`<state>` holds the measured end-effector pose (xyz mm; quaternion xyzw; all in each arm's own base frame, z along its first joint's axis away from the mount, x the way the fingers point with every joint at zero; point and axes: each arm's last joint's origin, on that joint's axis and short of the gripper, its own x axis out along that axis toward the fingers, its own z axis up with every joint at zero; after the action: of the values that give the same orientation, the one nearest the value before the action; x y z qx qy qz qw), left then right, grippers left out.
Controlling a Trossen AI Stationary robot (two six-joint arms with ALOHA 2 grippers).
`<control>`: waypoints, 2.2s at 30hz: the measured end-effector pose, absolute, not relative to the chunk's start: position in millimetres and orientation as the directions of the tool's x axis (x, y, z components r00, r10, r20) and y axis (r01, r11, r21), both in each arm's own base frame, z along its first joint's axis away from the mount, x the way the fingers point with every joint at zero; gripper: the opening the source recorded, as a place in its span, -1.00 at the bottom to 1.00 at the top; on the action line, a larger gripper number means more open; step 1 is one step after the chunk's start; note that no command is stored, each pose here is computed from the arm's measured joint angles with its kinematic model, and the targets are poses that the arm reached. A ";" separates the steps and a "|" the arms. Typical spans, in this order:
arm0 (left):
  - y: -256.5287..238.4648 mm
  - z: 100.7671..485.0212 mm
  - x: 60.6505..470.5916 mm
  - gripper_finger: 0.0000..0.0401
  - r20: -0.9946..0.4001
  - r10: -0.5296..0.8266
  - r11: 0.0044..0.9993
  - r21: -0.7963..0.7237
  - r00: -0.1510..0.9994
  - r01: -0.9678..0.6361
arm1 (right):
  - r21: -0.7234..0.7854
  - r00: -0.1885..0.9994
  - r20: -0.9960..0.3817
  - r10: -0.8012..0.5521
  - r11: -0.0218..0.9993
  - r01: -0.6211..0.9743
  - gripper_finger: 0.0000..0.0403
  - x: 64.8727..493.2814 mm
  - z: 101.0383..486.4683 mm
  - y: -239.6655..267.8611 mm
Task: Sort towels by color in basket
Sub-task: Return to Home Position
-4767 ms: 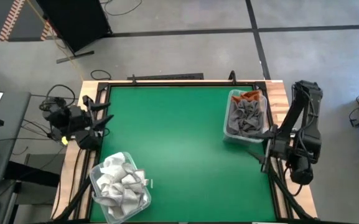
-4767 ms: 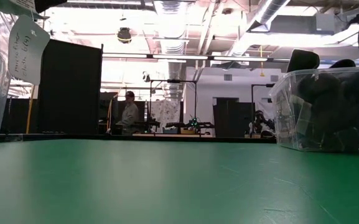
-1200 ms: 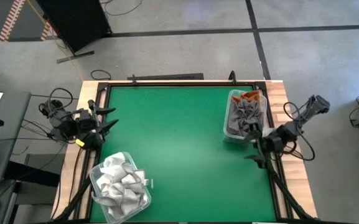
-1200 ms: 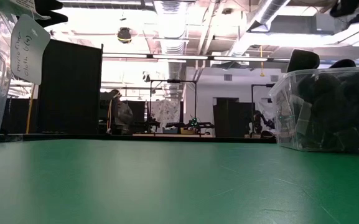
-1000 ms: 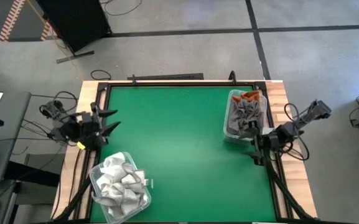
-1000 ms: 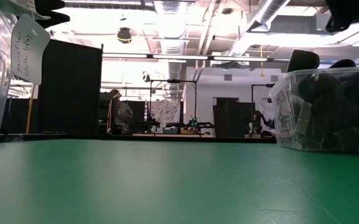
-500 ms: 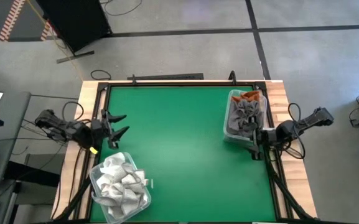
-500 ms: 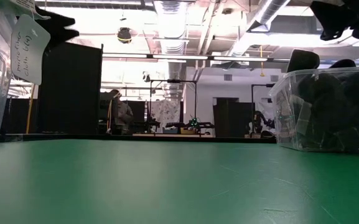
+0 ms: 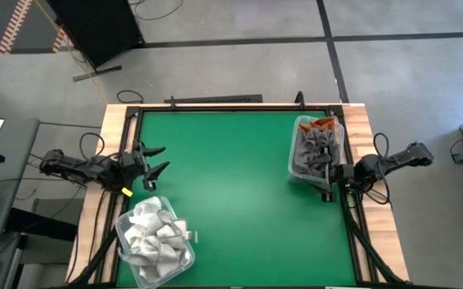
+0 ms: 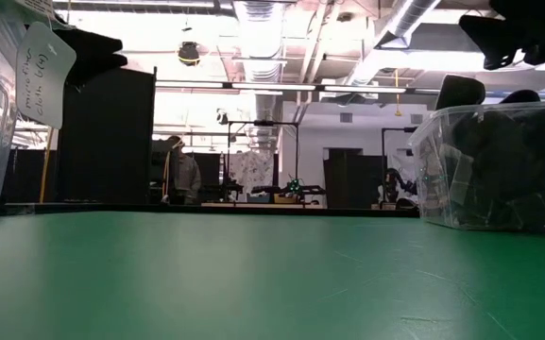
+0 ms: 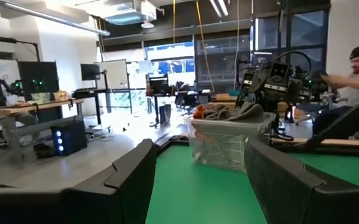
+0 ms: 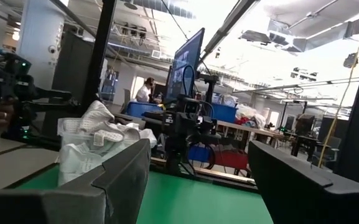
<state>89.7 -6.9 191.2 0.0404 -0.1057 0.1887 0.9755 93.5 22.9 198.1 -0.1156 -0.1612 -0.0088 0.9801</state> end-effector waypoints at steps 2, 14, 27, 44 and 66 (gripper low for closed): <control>-6.9 189.1 90.2 0.16 0.204 0.362 0.924 0.051 0.909 -0.379 | -0.224 0.948 0.318 0.019 0.973 0.056 0.50 93.5 198.1 22.8; -7.5 174.2 92.7 0.16 0.075 0.360 0.918 0.150 0.930 -0.367 | -0.224 0.948 0.317 0.019 0.973 0.055 0.50 93.6 198.0 22.9; -7.4 177.5 92.1 0.16 0.066 0.360 0.918 0.153 0.931 -0.366 | -0.235 0.956 0.294 0.022 0.971 0.050 0.50 94.3 195.6 23.1; -7.4 177.3 92.1 0.16 0.063 0.360 0.918 0.154 0.931 -0.365 | -0.305 0.995 0.095 0.035 0.952 -0.005 0.50 98.3 175.6 24.5; -7.4 177.3 92.1 0.16 0.062 0.360 0.918 0.155 0.931 -0.366 | -0.328 0.999 0.017 0.037 0.944 -0.030 0.50 98.6 167.9 24.6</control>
<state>92.1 -7.4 177.3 0.0821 -0.0164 0.1853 0.9791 98.6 24.6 167.9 -0.1661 -0.0116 0.0170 0.9859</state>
